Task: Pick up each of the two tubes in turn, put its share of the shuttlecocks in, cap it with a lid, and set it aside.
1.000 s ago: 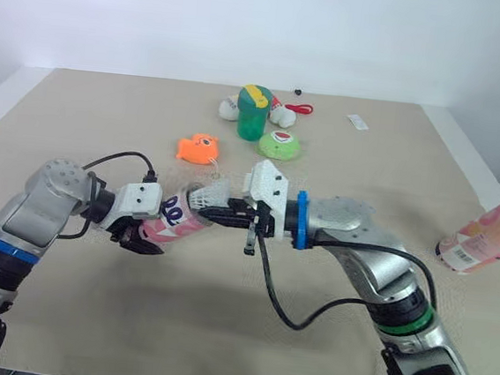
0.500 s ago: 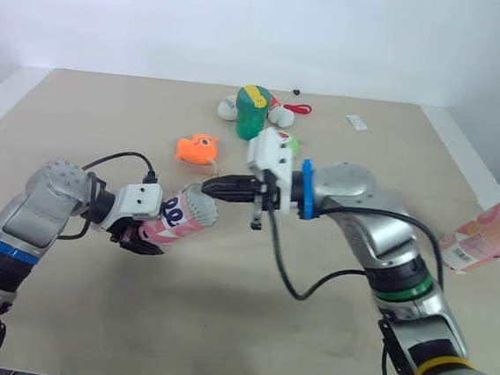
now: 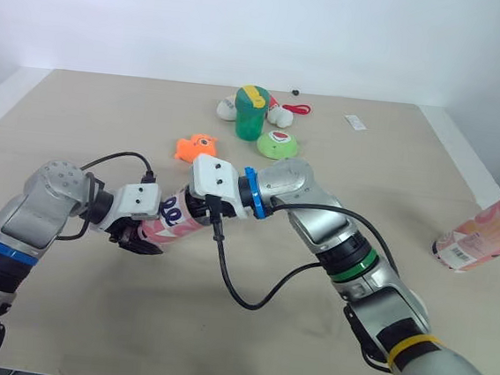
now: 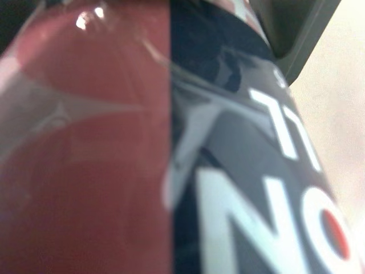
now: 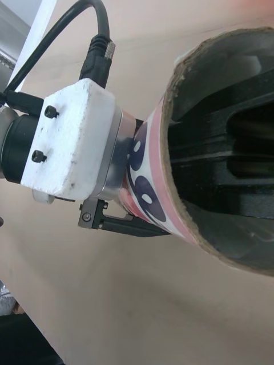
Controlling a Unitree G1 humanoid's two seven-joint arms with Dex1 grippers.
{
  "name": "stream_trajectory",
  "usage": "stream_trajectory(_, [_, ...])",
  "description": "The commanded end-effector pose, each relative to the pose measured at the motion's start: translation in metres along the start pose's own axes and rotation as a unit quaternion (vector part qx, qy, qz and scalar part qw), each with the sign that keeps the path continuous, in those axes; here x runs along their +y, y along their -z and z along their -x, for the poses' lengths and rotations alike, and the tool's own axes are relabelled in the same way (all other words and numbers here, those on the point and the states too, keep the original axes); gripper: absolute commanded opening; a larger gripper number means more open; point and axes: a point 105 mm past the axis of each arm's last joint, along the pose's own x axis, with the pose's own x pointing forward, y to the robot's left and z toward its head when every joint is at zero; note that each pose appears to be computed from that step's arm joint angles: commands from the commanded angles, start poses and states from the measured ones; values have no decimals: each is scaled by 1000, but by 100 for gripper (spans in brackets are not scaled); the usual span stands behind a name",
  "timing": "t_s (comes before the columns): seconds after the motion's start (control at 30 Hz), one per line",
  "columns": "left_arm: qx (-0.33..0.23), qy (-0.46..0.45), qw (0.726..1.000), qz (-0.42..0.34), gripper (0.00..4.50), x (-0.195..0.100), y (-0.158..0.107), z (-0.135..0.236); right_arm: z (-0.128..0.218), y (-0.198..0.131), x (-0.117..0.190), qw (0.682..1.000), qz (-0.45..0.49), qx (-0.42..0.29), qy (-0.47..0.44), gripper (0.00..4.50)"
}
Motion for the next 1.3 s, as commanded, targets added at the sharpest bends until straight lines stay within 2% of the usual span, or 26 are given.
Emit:
stream_trajectory(0.03, [-8, 30, 1000, -2, 324, -10, -3, -17, 11, -24, 4, 999, 16, -44, -4, 5])
stream_trajectory(0.1, [-10, 27, 1000, -2, 324, -10, -3, -17, 26, -26, 1, 999, 8, -49, 9, 5])
stream_trajectory(0.2, [-24, 15, 1000, -4, 324, -8, -6, -17, 76, -27, -2, 997, -16, -49, 51, 5])
stream_trajectory(0.3, [-39, 10, 999, -5, 324, -7, -10, -17, 103, -23, 0, 995, -37, -42, 76, 5])
stream_trajectory(0.57, [-116, -9, 993, -27, 324, 1, -40, -18, 151, -26, 5, 989, -74, -31, 126, 5])
stream_trajectory(0.77, [-129, -10, 991, -36, 324, 2, -46, -23, 162, -25, 17, 989, -83, -4, 126, 5])
stream_trajectory(0.87, [-208, -43, 976, -52, 324, 12, -74, -24, 177, -20, 23, 985, -100, 20, 141, 5])
stream_trajectory(0.93, [-270, -48, 961, -29, 324, 12, -88, -31, 193, -2, 37, 979, -134, 67, 139, 5])
stream_trajectory(1.0, [-303, -53, 951, -14, 324, 10, -92, -43, 210, 18, 49, 969, -166, 112, 144, 5])
stream_trajectory(1.17, [-389, -93, 916, 22, 324, 8, -103, -65, 253, 49, 70, 943, -224, 168, 177, 5])
stream_trajectory(1.3, [-419, -92, 901, 71, 324, -6, -105, -93, 278, 69, 90, 923, -261, 213, 188, 5])
